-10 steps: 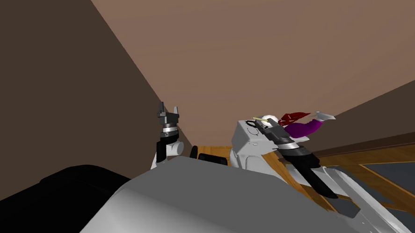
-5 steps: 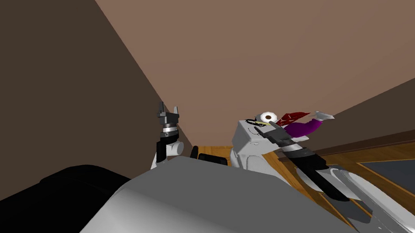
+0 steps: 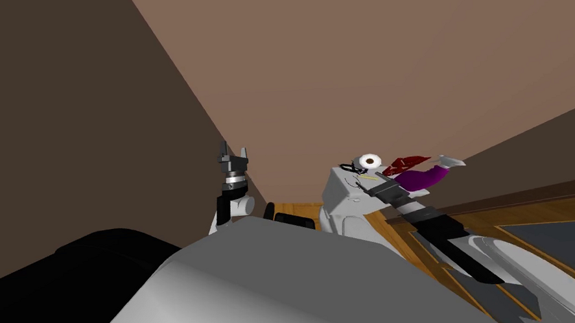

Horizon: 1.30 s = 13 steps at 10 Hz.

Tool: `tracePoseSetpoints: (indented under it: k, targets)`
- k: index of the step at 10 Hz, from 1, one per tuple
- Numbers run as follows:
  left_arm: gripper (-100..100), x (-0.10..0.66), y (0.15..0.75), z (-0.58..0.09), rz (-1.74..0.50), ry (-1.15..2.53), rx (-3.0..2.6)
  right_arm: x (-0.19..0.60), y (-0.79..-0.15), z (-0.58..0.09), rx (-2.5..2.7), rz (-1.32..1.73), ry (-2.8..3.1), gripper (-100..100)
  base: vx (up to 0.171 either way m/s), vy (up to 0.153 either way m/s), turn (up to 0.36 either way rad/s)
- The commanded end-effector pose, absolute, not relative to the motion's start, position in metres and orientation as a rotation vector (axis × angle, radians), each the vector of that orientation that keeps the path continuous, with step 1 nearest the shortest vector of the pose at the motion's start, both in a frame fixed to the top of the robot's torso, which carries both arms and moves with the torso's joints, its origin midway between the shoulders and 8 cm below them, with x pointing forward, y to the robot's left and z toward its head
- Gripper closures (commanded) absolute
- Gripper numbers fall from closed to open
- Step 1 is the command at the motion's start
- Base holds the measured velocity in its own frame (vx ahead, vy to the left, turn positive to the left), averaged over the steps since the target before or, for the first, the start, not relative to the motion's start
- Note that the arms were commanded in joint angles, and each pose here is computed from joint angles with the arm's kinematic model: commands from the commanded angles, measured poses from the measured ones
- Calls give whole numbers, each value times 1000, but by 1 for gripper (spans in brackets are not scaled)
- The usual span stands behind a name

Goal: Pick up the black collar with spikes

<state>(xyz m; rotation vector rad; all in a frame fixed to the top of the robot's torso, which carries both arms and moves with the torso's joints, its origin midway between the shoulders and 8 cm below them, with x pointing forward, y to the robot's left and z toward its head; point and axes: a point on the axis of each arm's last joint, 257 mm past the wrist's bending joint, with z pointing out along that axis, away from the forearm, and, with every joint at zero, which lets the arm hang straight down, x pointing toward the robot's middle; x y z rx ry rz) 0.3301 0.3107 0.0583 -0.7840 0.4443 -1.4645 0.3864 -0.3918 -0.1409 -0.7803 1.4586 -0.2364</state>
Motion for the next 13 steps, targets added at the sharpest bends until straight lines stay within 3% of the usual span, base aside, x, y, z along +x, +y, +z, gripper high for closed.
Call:
tracePoseSetpoints:
  k: [1, 3, 13]
  targets:
    - [0, 330, 311, 58, -1465, 444, -784, 383, -412, -154, -886, -327, 1487, -100, 28, 5, 32]
    - [0, 330, 311, 58, -1465, 444, -784, 379, -436, -170, -1018, -431, 1515, -100, 13, 4, 32]
    - [0, 330, 311, 58, -1465, 444, -784, 382, -435, -166, -1036, -479, 1492, -100, -8, -2, -7]
